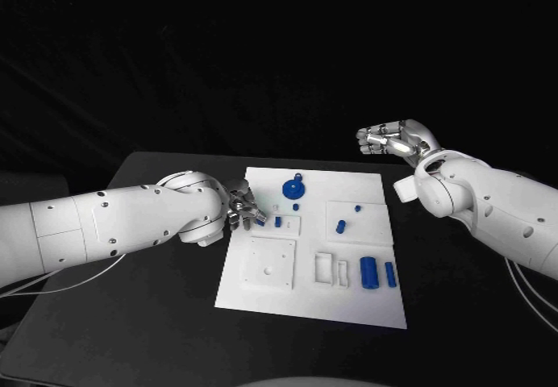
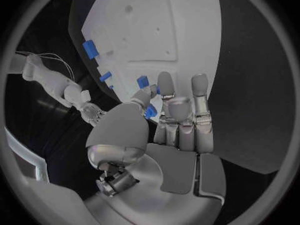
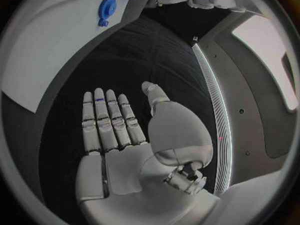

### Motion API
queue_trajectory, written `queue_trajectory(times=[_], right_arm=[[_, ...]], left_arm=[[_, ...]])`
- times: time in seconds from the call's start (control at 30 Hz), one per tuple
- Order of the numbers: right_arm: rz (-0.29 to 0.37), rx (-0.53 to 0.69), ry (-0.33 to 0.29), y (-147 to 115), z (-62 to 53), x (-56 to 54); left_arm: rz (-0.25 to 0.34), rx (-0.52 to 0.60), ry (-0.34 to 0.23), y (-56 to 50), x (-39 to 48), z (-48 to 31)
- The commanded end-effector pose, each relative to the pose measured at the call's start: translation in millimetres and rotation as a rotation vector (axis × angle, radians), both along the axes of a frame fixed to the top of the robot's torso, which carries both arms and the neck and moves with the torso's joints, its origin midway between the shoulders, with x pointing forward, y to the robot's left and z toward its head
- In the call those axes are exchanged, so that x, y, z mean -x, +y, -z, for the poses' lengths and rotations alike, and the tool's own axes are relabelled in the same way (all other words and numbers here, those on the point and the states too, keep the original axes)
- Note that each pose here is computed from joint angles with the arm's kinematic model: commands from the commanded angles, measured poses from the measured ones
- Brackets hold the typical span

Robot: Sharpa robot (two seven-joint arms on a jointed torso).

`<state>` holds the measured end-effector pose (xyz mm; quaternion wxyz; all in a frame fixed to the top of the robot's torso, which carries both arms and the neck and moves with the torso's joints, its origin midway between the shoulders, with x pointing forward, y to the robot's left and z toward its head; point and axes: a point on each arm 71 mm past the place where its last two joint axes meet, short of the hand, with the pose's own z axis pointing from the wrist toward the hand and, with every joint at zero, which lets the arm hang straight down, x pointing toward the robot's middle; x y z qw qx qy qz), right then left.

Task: Assemble the parts on the task board

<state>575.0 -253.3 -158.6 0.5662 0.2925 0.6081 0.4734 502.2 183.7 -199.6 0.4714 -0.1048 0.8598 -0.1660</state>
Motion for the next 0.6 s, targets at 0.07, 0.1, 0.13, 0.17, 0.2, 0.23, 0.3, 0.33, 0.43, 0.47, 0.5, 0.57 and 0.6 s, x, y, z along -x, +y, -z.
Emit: queue_trajectory(times=[0.07,0.1,0.13,0.17,0.2,0.23,0.3,0.33,0.43,0.47,0.5,0.57,0.6], right_arm=[[-0.019,-0.001,-0.001,1.7,-0.2,0.6],[-0.02,-0.001,-0.001,1.8,-0.2,0.6],[-0.02,-0.001,-0.001,1.7,-0.2,0.6],[-0.02,-0.001,-0.001,1.7,-0.2,0.7],[-0.02,-0.001,-0.001,1.7,-0.2,0.7],[-0.02,-0.001,-0.001,1.6,-0.2,0.7],[-0.02,0.0,0.0,1.3,-0.2,0.7],[-0.02,0.0,0.0,1.2,-0.2,0.7],[-0.02,0.0,0.0,1.0,-0.1,0.7],[-0.021,0.0,0.001,1.0,0.0,0.7],[-0.021,0.0,0.001,0.9,0.0,0.7],[-0.021,0.0,0.001,0.9,0.1,0.8],[-0.021,0.0,0.001,0.9,0.1,0.8]], left_arm=[[0.006,-0.008,-0.001,-0.8,2.4,2.8],[0.007,-0.008,0.0,-0.9,2.7,3.0],[0.008,-0.008,0.001,-1.0,3.0,3.1],[0.009,-0.009,0.002,-1.1,3.3,3.3],[0.01,-0.01,0.004,-1.1,3.6,3.4],[0.011,-0.01,0.005,-1.2,3.9,3.6],[0.014,-0.013,0.01,-1.5,4.7,4.0],[0.015,-0.014,0.013,-1.6,5.1,4.3],[0.019,-0.018,0.021,-1.8,6.0,5.0],[0.02,-0.019,0.023,-1.9,6.2,5.3],[0.021,-0.021,0.025,-1.9,6.4,5.6],[0.022,-0.023,0.029,-1.9,6.7,6.3],[0.023,-0.023,0.031,-2.0,6.9,6.6]])
